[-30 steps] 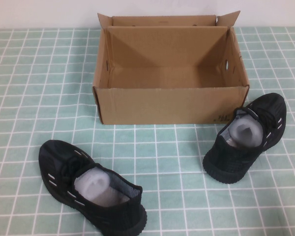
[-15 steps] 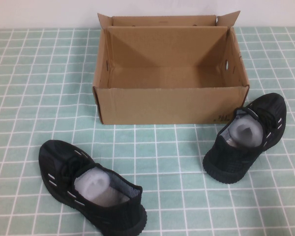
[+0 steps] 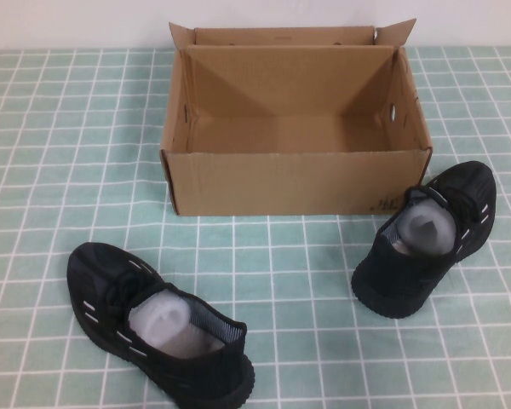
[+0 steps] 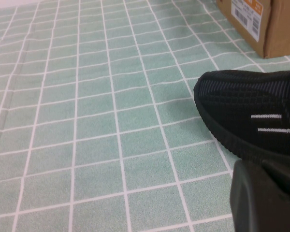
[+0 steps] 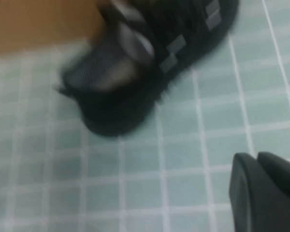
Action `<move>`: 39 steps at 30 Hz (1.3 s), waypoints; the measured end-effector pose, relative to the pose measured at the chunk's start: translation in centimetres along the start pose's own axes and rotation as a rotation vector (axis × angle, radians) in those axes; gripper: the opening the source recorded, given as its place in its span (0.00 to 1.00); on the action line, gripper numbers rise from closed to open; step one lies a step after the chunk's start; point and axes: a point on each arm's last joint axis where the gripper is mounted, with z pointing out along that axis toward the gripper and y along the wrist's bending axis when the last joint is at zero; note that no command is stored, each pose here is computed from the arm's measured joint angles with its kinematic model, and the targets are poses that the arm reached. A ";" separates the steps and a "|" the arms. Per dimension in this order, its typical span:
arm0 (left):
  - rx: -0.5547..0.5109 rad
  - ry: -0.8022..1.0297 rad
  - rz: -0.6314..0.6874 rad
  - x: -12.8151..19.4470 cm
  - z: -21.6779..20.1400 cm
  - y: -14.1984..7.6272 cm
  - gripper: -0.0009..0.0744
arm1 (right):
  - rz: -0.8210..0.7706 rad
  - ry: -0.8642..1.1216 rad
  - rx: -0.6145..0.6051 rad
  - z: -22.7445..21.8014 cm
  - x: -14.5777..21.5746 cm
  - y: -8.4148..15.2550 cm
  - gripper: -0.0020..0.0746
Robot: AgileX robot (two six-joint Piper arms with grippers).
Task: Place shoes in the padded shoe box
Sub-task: Pick up the shoe from the table
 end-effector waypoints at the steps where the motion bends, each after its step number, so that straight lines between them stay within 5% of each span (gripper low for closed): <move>1: 0.000 0.000 0.000 0.0 0.0 0.0 0.01 | -0.020 0.061 0.021 0.5 -1.0 0.1 0.02; 8: 0.000 0.000 0.000 0.0 0.0 0.0 0.01 | -0.161 0.367 0.048 5.5 -7.7 1.3 0.02; 13: 0.000 0.000 0.000 0.0 0.0 0.0 0.01 | -0.358 0.531 0.033 10.0 -10.6 5.3 0.03; 20: 0.000 0.000 0.000 0.0 0.0 0.0 0.01 | -0.567 0.604 0.058 17.1 -12.5 10.2 0.26; 25: 0.000 0.000 0.000 0.0 0.0 0.0 0.01 | -0.602 0.609 0.089 18.9 -13.1 10.4 0.37; 39: 0.000 0.000 0.000 0.0 0.0 0.0 0.01 | -0.860 0.605 0.030 20.9 -13.1 10.2 0.39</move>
